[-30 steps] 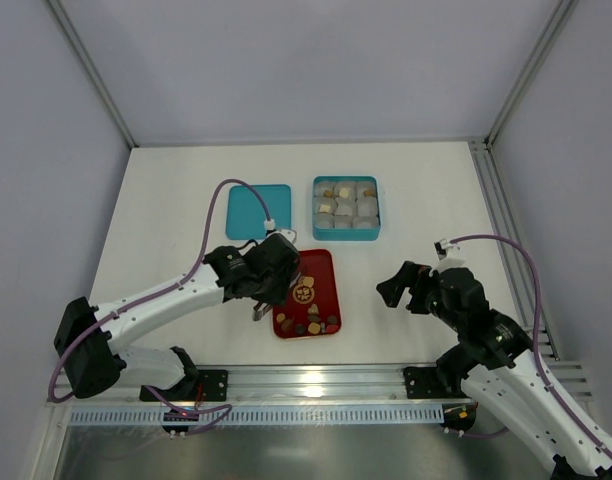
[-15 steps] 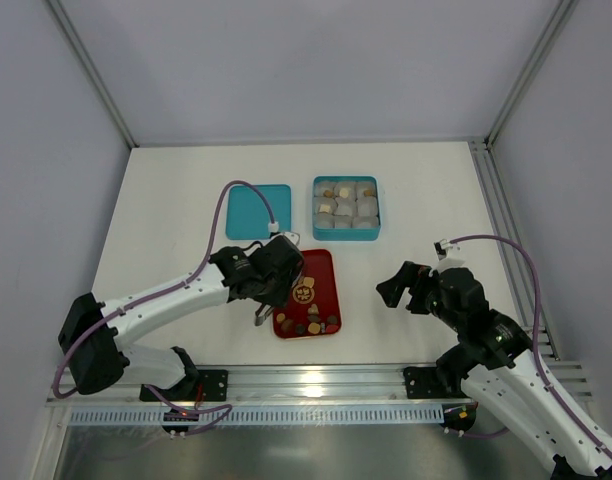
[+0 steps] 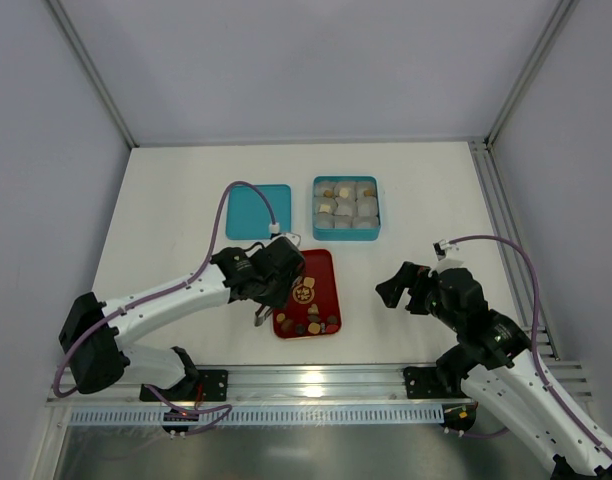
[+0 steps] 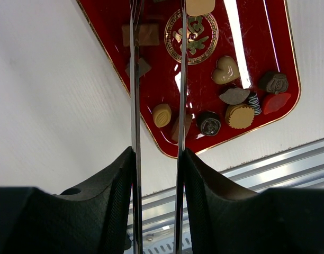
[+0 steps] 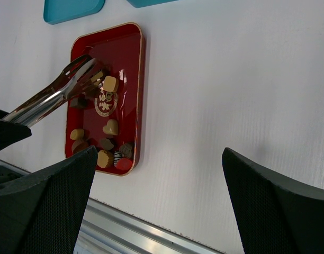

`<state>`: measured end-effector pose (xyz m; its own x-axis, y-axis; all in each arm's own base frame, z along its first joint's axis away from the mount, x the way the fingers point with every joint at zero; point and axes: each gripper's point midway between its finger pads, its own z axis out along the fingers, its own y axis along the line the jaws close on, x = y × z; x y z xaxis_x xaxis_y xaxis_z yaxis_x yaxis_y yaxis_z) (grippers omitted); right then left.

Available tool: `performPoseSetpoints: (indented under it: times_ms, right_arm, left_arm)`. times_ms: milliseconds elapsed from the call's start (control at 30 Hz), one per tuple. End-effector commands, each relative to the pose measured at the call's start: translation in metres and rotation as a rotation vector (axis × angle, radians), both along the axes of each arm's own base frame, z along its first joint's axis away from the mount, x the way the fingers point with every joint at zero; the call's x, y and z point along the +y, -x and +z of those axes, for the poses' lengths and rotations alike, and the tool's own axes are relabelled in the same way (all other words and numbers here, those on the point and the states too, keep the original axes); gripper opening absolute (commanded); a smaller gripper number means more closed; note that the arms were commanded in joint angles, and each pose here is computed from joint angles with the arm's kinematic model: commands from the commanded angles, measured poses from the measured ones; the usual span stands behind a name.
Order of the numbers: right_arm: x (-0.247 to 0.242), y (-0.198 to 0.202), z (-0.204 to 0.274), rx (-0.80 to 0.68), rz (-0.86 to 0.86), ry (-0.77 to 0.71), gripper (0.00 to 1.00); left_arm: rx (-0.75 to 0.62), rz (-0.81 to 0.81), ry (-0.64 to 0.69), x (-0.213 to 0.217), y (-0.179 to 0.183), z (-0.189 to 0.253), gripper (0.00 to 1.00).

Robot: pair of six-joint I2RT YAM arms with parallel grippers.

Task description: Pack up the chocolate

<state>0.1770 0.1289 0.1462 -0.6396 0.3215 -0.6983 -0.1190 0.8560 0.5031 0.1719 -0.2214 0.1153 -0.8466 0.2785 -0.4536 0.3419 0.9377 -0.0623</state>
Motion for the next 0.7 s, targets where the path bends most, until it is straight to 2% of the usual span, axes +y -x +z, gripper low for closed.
performPoseSetpoints:
  times_ms: [0, 333, 667]
  right_arm:
    - [0.003, -0.003, 0.007, -0.028, -0.001, -0.027, 1.00]
    - [0.003, -0.003, 0.008, -0.029, -0.002, -0.029, 1.00]
    - [0.001, -0.002, 0.011, -0.035, -0.009, -0.024, 1.00]
  left_arm:
    - [-0.024, 0.014, 0.019, -0.007, -0.007, 0.007, 0.40]
    - [-0.035, 0.011, 0.029, -0.009, -0.008, 0.015, 0.31]
    - [-0.113, 0.019, 0.084, -0.016, -0.021, 0.058, 0.27]
